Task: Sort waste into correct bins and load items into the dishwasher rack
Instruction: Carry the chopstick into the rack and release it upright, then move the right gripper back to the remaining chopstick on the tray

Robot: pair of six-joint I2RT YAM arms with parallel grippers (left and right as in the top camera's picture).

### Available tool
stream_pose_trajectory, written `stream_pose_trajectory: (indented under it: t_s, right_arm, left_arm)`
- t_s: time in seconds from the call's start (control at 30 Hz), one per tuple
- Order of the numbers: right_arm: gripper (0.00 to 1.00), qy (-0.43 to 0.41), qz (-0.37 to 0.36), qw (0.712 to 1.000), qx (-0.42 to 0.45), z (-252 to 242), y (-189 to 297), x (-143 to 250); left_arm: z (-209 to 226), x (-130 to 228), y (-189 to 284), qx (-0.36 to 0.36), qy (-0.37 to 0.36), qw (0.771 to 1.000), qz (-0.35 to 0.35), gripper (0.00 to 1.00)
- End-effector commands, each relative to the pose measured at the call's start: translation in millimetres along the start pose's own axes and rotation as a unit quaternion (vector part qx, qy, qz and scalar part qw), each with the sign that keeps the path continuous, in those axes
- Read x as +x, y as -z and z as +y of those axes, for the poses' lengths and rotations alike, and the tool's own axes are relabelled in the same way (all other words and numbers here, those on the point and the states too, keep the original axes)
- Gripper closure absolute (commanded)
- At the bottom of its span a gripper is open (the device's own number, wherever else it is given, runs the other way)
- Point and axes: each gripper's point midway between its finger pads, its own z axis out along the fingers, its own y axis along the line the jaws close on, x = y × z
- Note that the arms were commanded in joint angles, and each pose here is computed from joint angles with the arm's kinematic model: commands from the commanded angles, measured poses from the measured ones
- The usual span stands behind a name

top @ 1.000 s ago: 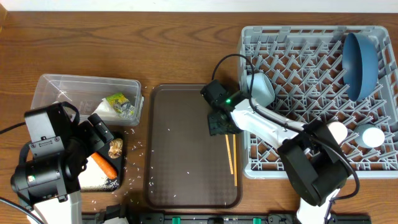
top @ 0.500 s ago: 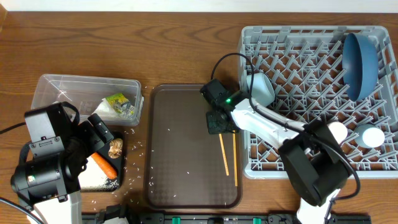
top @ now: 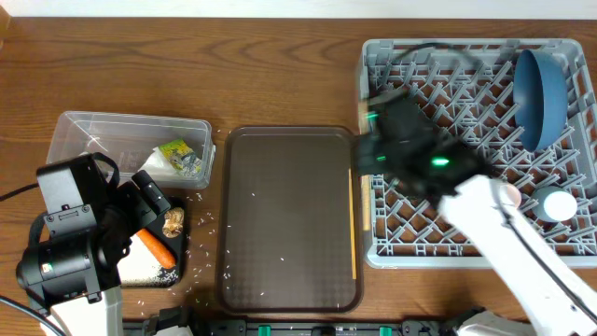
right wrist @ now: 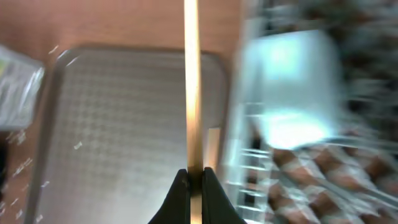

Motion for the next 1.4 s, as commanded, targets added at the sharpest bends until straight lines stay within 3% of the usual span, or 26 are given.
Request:
stream_pose_trajectory:
  t_s: [0.0, 0.33, 0.8, 0.83, 0.87, 0.9, 0.93, 1.07, 1.23, 1.37]
  right_arm:
    - [0.99, -0.002, -0.017, 0.999, 0.042, -40, 14, -13]
    - [0.99, -0.013, 0.043, 0.992, 0.116, -123, 12, 0]
    - [0.99, 0.009, 0.108, 0.981, 0.159, -149, -36, 12]
    - [0.98, 0.002, 0.105, 0.982, 0.16, -149, -39, 11]
    - [0.8, -0.007, 0.101, 0.982, 0.157, -149, -41, 9]
    - [0.55, -0.013, 0.098, 0.984, 0.149, -146, -42, 8]
    - [0.48, -0.014, 0.095, 0.986, 0.136, -140, -42, 6]
    - [0.44, 0.004, 0.077, 0.993, 0.092, -116, -30, 0]
    - [0.45, 0.066, 0.046, 0.997, -0.002, -46, -2, 1]
    - [0.53, 0.086, 0.062, 0.994, -0.032, -1, 4, 23]
  left_arm:
    - [4, -2, 0, -0.009, -0.002, 1.0, -0.002, 0.02]
    - [4, -2, 0, -0.009, -0.002, 1.0, -0.001, 0.02]
    - [4, -2, 0, -0.009, -0.002, 1.0, -0.001, 0.02]
    - [4, -2, 0, -0.01, -0.002, 1.0, -0.001, 0.02]
    - [4, -2, 0, -0.009, -0.002, 1.0, -0.001, 0.02]
    - [4, -2, 0, -0.009, -0.002, 1.0, -0.001, 0.02]
    - [4, -2, 0, -0.009, -0.002, 1.0, -0.001, 0.02]
    - [4, -2, 0, -0.009, -0.002, 1.0, -0.001, 0.02]
    - [4, -2, 0, -0.009, -0.002, 1.0, -0.001, 0.02]
    - [4, -2, 0, -0.009, -0.002, 1.0, -0.001, 0.02]
